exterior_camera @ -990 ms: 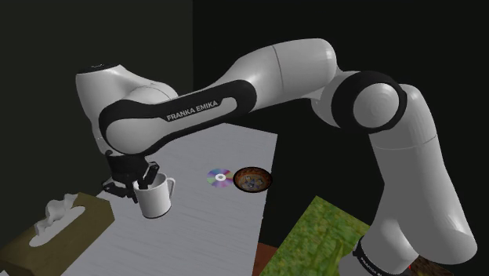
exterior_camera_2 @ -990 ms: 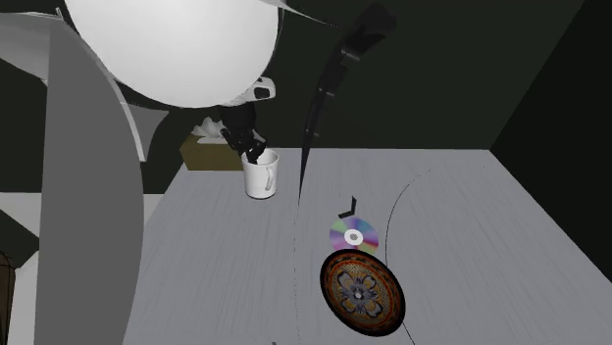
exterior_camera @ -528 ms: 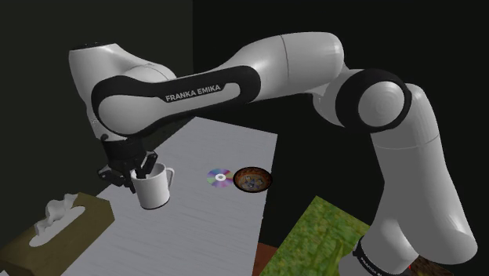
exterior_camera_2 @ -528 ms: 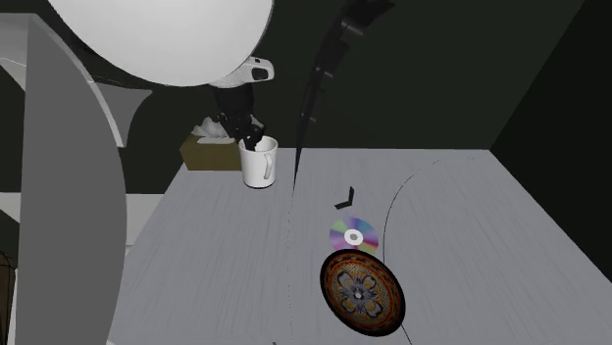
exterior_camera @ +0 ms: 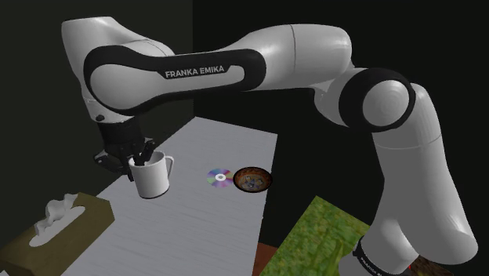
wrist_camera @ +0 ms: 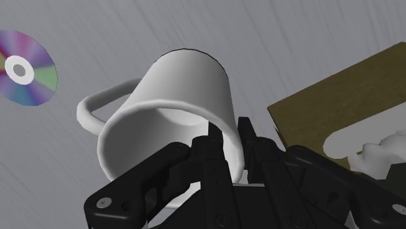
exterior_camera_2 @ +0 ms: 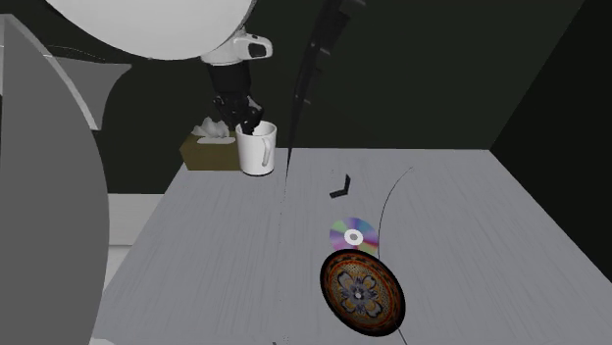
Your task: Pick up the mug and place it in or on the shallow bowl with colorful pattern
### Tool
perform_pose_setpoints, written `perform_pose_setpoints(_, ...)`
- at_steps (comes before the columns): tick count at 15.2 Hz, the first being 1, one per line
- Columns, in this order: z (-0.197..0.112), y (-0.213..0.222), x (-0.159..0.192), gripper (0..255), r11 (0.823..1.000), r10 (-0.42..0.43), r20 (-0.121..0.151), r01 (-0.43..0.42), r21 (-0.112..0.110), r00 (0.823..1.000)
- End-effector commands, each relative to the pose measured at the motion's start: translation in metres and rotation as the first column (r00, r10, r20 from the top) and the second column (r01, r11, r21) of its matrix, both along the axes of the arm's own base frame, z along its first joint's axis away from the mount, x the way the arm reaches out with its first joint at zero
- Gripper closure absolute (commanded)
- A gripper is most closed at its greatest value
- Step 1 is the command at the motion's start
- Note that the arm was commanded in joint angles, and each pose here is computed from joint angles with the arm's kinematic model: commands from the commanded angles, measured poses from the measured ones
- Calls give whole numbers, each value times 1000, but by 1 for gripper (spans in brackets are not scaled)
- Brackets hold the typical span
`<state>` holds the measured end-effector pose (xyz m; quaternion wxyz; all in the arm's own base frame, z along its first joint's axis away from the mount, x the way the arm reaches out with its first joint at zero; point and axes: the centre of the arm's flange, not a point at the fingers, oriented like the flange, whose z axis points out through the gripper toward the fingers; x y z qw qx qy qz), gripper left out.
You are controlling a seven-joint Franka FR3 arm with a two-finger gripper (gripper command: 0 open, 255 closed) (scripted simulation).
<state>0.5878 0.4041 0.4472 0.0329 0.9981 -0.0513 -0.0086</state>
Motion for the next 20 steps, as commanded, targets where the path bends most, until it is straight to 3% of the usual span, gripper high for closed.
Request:
perform_pose_setpoints(1,11,1,0,255,1000,0,0,0,0,1000)
perform_pose_setpoints(3,22,1,0,255,1000,0,0,0,0,1000)
perform_pose_setpoints(20,37,-205,-89,255,1000,0,0,0,0,1000)
